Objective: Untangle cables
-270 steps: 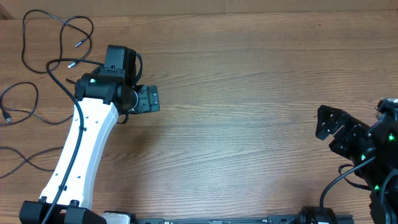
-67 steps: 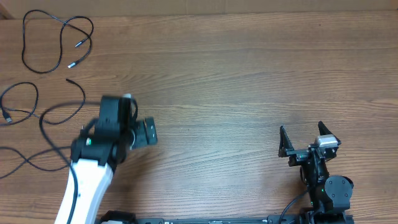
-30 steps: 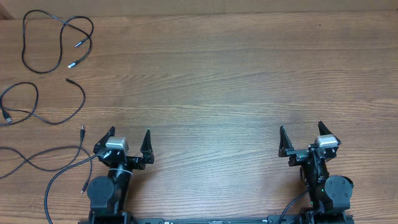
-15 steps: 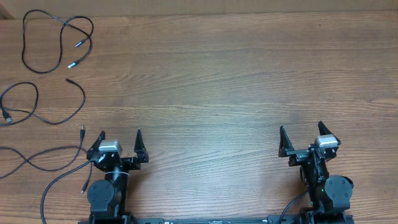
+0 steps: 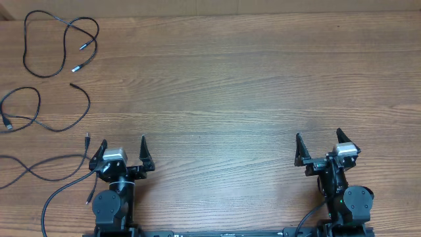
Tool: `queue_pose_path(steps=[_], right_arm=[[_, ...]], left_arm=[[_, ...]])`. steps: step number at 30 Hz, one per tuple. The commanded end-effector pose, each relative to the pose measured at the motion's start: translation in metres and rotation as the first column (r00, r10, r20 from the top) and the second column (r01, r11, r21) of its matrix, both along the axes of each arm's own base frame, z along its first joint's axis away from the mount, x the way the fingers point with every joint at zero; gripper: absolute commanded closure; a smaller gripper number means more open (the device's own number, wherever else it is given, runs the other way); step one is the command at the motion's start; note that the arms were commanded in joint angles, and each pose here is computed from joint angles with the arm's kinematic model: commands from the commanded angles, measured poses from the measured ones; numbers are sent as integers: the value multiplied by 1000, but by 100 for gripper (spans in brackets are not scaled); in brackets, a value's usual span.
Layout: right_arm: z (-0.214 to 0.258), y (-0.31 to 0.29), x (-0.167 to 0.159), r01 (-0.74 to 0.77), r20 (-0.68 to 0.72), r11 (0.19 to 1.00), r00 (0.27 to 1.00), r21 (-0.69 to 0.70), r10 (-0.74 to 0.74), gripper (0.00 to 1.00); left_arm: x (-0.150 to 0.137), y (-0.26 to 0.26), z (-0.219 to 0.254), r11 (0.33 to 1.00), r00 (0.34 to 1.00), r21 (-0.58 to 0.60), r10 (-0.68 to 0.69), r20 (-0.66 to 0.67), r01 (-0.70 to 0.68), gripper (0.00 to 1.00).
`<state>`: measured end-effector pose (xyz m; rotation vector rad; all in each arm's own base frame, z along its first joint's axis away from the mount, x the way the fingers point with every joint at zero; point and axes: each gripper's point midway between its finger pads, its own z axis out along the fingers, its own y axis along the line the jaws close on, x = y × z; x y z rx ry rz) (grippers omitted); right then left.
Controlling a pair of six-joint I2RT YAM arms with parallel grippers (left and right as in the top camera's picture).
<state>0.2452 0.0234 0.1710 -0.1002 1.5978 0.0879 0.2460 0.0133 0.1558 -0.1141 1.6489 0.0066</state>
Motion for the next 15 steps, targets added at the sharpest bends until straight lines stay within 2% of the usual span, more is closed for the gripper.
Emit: queue_pose_path(steps=[1, 15], right_arm=[[-1, -1, 0, 7, 7, 1000, 1000, 2, -7, 0], [-1, -1, 0, 7, 7, 1000, 1000, 2, -7, 0]], left_arm=[[0, 1, 0, 999, 1000, 38, -3, 4, 3, 1], [0, 1, 0, 999, 1000, 47, -5, 3, 5, 0]])
